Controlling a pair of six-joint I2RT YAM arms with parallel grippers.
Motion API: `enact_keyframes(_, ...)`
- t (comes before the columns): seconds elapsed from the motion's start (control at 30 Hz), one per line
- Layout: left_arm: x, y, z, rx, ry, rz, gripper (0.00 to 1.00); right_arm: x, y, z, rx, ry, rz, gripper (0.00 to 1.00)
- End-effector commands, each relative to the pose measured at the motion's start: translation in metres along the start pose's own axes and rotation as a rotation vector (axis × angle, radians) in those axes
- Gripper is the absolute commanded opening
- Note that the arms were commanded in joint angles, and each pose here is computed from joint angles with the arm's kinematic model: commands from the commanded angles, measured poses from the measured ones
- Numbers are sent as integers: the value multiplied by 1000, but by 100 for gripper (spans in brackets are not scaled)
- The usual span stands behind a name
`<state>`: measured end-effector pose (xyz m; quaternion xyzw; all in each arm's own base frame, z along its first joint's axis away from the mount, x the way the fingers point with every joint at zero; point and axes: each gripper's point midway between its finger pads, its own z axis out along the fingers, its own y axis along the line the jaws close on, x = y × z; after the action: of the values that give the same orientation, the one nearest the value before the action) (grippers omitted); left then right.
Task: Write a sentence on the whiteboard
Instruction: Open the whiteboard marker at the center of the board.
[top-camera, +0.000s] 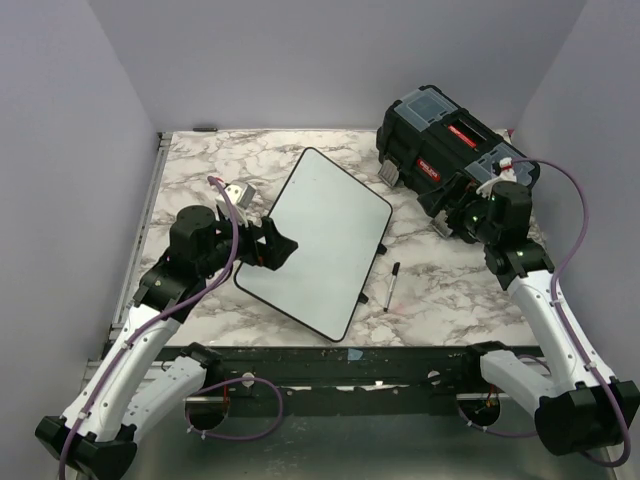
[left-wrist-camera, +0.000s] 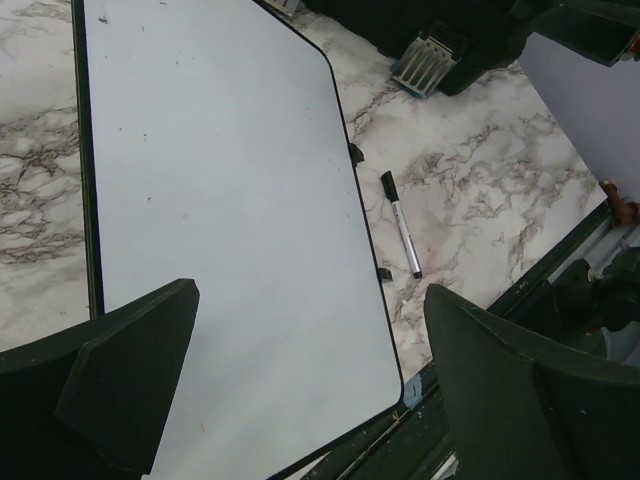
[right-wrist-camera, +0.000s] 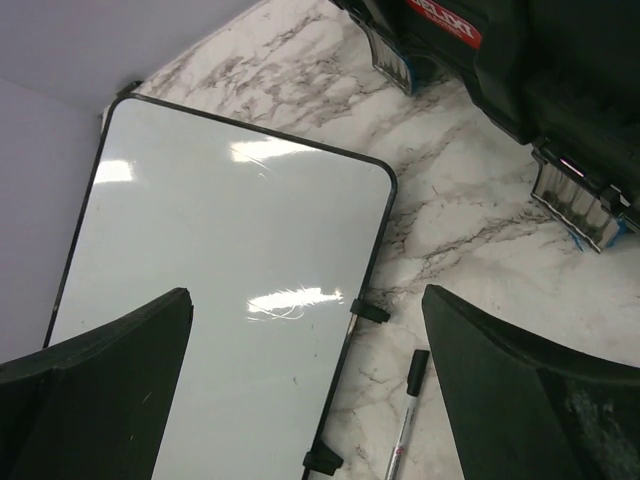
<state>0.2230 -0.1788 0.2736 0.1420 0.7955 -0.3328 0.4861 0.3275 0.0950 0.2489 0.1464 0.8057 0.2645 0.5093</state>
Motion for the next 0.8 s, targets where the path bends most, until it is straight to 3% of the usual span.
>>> enact_keyframes(0.0, -1, 2, 0, -12, -18, 29, 99, 18, -23, -6, 112, 69, 18, 100)
enact_keyframes(0.33, 21, 2, 2, 9, 23, 31, 96, 64, -51, -27, 330, 316, 139, 100)
enact_keyframes(0.77, 28, 2, 3, 1, 37, 70, 93, 139, -72, -38, 508, 492, 70, 100)
